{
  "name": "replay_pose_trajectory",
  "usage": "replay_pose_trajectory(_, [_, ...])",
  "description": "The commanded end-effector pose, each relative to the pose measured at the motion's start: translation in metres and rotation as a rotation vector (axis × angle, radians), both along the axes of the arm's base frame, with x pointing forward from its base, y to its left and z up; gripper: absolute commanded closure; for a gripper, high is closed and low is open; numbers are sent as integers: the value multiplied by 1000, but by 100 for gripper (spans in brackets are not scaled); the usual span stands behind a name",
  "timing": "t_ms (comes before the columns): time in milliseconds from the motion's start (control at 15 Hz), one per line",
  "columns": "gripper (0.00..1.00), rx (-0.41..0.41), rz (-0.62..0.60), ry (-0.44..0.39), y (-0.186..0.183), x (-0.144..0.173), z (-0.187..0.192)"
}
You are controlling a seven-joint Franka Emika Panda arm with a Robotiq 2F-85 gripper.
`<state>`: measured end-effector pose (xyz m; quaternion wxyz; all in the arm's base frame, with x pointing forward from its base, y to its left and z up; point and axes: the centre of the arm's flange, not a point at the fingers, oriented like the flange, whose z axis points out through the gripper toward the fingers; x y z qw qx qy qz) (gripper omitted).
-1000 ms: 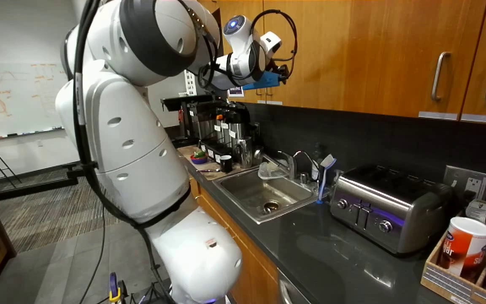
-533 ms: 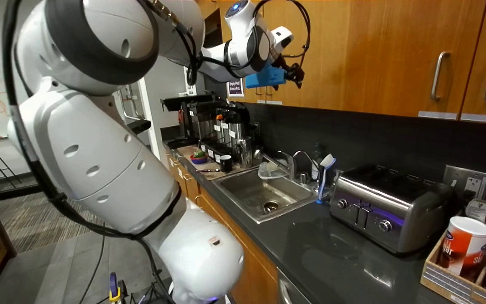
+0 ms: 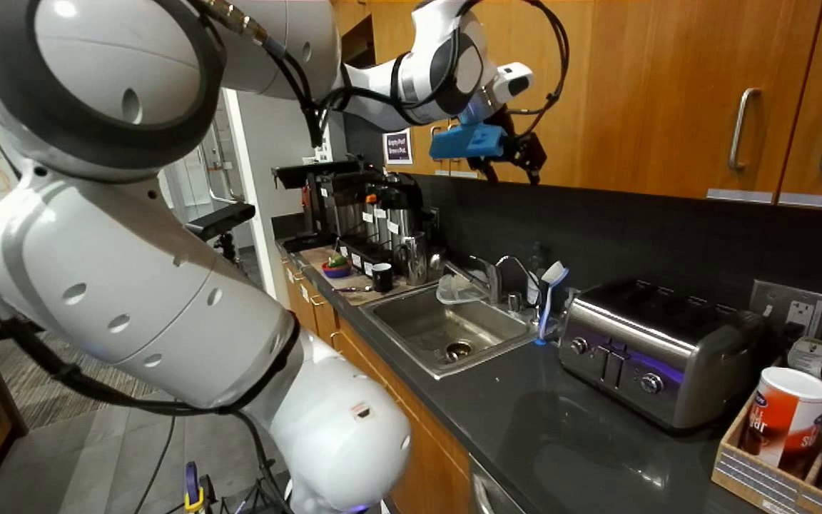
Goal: Close the open upper cabinet door.
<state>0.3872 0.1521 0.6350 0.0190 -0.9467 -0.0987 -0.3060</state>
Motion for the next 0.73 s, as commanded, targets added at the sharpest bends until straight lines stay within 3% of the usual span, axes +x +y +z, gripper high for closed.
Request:
replay_pose_trajectory(0, [0,69,-137,119,-63,4,-23])
replay_pose_trajectory(267, [0,163,-283,198,-137,14,-47])
replay_pose_trajectory(533, [0,215,-375,205,-201,15,-53])
replay_pose_trajectory(600, [0,200,-356,202,-182,17,-54])
replay_pose_trajectory(667, [0,201,-364,201,-190,16,-55])
